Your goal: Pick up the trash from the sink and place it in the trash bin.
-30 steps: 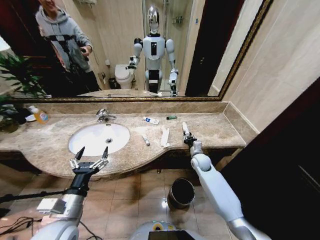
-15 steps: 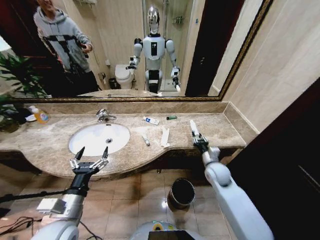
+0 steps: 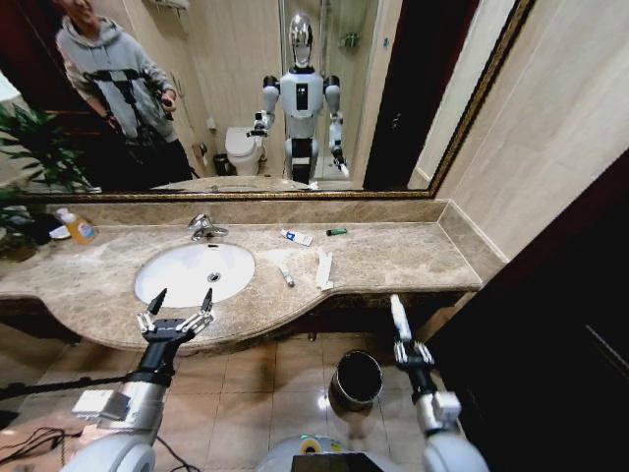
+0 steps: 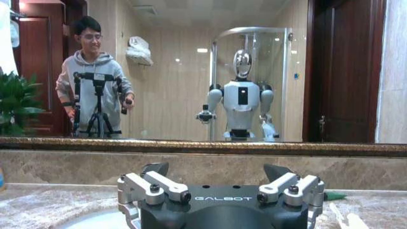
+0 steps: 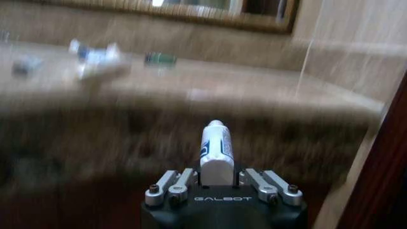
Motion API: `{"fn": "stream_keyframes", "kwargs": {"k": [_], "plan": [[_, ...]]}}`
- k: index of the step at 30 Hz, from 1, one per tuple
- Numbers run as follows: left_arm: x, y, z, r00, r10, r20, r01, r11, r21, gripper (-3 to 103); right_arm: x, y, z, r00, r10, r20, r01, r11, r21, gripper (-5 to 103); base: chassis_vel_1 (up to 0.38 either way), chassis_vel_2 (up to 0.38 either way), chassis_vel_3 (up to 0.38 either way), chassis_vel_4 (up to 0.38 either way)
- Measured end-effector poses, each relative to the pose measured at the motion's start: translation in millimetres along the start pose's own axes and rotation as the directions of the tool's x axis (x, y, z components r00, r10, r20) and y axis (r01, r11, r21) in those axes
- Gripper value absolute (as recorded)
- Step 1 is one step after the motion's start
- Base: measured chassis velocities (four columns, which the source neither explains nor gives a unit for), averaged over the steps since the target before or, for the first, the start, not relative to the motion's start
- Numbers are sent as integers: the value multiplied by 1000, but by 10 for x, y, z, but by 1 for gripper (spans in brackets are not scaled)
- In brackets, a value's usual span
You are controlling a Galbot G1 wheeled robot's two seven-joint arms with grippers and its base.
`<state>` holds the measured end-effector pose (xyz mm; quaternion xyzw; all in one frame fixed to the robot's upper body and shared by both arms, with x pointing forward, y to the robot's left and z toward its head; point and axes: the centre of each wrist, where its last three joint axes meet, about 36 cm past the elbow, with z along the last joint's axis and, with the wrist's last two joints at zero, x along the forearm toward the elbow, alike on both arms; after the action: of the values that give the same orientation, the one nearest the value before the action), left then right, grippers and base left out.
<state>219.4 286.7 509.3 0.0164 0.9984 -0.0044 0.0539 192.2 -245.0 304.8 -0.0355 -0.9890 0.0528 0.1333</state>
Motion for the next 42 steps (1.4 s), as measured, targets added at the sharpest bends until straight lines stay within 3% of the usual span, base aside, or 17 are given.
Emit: {"fn": "stream_keyframes", "kwargs": {"k": [2,6,10,24,37,39,42], "plan": [[0,0,0,1000,0,0,0,1000,0,100,-15,20,182,999,-19,-46,19,1000,8,28,0,0,0,0],[0,0,0,1000,0,0,0,1000,0,100,-381,117,946,975,-87,-203,107,990,88,28,0,0,0,0],[0,0,0,1000,0,0,0,1000,0,100,-710,159,1265,952,-119,-281,158,980,118,28,0,0,0,0],[0,0,0,1000,0,0,0,1000,0,100,-1407,201,1732,879,-159,-449,236,965,119,28,0,0,0,0],[0,0,0,1000,0,0,0,1000,0,100,-1677,202,1941,863,-145,-484,230,965,122,25,0,0,0,0],[0,0,0,1000,0,0,0,1000,0,100,-1684,193,1955,862,-142,-486,228,966,123,30,0,0,0,0],[0,0,0,1000,0,0,0,1000,0,100,-1676,189,1969,861,-136,-489,221,968,121,47,0,0,0,0]]}}
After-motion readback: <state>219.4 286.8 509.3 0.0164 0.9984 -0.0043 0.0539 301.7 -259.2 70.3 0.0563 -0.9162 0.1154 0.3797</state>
